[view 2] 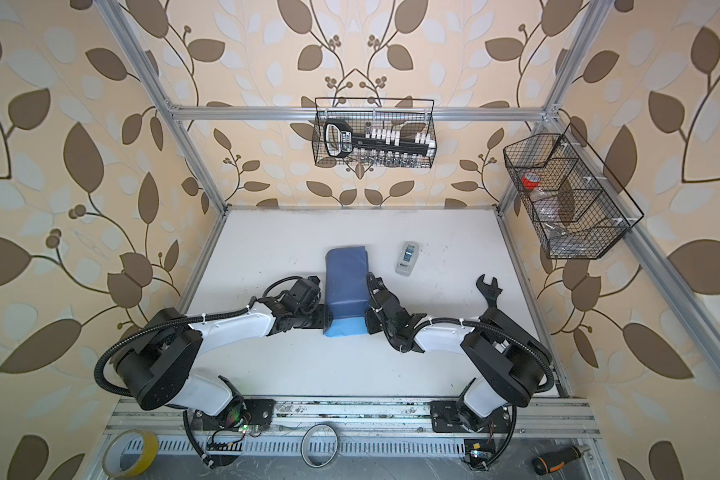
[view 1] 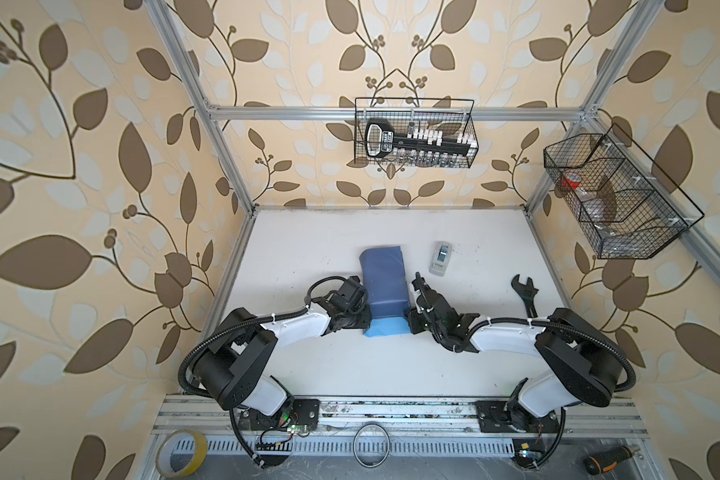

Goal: Wrap the gift box in paper

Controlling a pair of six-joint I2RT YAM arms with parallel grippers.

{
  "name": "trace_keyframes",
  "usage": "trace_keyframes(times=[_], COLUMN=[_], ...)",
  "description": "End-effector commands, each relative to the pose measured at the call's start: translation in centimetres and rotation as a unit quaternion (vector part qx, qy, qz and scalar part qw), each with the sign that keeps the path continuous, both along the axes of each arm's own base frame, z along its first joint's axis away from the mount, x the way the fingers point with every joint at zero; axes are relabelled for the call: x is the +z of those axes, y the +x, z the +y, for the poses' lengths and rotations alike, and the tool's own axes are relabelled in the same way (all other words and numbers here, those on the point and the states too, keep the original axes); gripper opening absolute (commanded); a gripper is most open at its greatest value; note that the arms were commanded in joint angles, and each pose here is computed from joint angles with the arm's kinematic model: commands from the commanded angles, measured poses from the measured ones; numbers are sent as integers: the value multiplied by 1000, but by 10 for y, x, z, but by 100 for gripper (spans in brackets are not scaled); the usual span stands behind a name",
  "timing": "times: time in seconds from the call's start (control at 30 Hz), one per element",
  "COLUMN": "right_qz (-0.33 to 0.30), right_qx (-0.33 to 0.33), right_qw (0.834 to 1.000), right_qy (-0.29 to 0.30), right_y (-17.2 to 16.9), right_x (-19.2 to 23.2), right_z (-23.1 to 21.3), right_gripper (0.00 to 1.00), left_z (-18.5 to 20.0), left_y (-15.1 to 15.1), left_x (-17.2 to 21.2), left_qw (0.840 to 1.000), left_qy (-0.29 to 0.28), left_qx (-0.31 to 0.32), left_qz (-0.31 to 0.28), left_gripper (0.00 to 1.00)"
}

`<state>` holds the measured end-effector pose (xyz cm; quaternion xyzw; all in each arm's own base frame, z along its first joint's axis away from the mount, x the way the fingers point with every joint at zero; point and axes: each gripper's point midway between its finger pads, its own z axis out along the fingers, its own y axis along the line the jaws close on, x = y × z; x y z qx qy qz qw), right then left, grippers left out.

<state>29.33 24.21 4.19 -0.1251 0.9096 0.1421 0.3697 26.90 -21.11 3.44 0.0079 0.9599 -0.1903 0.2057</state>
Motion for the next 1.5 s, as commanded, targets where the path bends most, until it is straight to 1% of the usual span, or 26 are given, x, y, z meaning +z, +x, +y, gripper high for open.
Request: trace_keyframes(times=[0.0,0.23,0.57,0.63,0.8,0.97,1.17,1.3,1.47], right_qz=[-10,-11,-13,-13,-9,-4,-3,-2,3], right_qx=[-9,-11,-15,-17,-20,-23,-24,-27,-41], right_qw=[1000,1000,1000,1000,1000,1000,1000,1000,999], right_qy=[-15,-14,-11,-13,-12,-11,-8,-2,6], right_y=[2,2,1,0,-5,-7,-6,-5,-3], right_x=[-5,-5,-5,-5,-7,-14,-15,-15,-17], right_z=[-4,-2,-1,-2,-6,-7,-5,-3,-3], right_gripper=[32,29,24,25,31,31,24,18,7], left_z=[-2,-3,-8,-9,-10,-12,-13,-13,-13], left_y=[6,8,8,8,7,7,7,8,6], left_x=[10,2,-2,-2,-3,-5,-6,-5,-6], left_qw=[1000,999,999,999,1000,1000,1000,1000,1000], left_qy=[2,21,22,22,20,19,19,19,20], left_qx=[5,11,10,10,10,9,7,8,7], left_qz=[-25,-25,-23,-24,-21,-18,-17,-18,-15], left_gripper=[41,29,18,16,11,5,0,0,0])
